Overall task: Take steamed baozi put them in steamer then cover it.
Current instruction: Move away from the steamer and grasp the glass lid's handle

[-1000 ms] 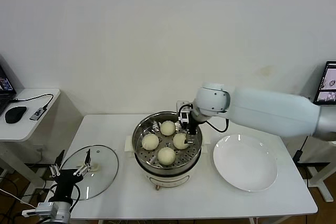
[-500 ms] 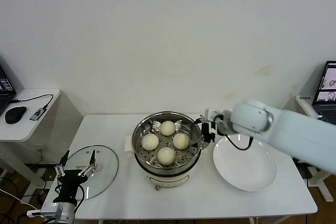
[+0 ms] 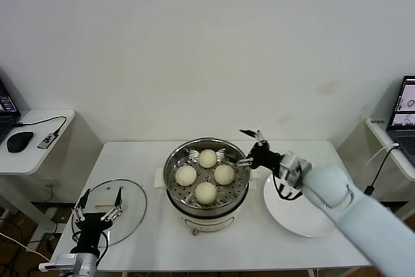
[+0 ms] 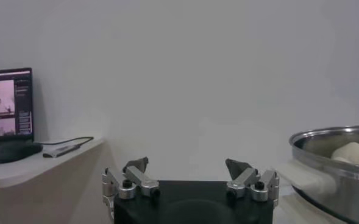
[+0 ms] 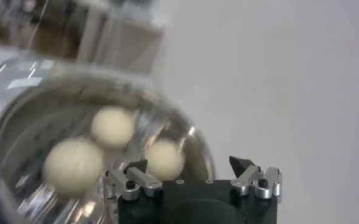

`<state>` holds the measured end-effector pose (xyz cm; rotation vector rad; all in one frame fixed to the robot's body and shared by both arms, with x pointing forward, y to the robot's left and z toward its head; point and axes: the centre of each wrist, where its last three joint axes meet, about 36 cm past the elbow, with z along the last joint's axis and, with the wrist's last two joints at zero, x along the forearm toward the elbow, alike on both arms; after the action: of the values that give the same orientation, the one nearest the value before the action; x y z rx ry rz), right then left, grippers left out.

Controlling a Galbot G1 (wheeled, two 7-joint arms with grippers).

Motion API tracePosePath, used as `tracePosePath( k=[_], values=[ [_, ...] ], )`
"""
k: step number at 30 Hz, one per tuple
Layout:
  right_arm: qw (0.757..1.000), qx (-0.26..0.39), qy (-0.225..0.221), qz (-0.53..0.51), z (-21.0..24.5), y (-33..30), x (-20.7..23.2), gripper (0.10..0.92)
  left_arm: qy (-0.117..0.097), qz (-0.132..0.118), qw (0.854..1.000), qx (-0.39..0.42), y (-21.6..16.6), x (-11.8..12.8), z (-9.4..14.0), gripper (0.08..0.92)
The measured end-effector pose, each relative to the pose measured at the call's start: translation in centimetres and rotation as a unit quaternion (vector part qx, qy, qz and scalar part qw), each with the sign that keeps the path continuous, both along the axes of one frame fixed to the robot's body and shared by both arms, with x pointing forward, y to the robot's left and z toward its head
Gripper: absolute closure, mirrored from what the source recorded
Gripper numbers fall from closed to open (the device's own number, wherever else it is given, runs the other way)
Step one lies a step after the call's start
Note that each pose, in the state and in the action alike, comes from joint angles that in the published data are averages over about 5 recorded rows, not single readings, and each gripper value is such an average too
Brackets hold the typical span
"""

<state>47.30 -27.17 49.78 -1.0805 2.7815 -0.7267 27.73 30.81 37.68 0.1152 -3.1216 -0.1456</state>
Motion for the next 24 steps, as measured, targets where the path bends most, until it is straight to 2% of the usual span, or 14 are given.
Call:
tracePosePath(
  k=[4,9,13,16,20,24],
  values=[
    [0.996,0.066,-0.033,-0.056,-3.2,-1.7,-2.7,0.200,0.005,-0.001,1.000,-0.002,-0.2,0.1,-0.4,0.177],
    [0.981,0.118,-0.040,-0.149,-7.1,-4.2,-7.1,0.200,0.011,0.002,1.000,0.011,0.0,0.1,-1.1,0.177],
    [0.964,0.133,-0.033,-0.227,-9.6,-6.5,-10.6,0.200,0.019,0.008,0.998,0.059,0.9,-0.2,-1.9,0.177],
    [0.949,0.136,-0.029,-0.283,-10.9,-8.1,-12.6,0.200,0.026,0.013,0.992,0.125,2.0,-0.5,-2.9,0.177],
    [0.929,0.141,-0.027,-0.341,-12.0,-9.6,-14.4,0.200,0.034,0.007,0.967,0.251,4.4,-1.0,-4.4,0.177],
    [0.911,0.147,-0.027,-0.386,-12.8,-10.6,-15.8,0.200,0.049,-0.019,0.922,0.382,6.8,-1.3,-5.5,0.177]
  ],
)
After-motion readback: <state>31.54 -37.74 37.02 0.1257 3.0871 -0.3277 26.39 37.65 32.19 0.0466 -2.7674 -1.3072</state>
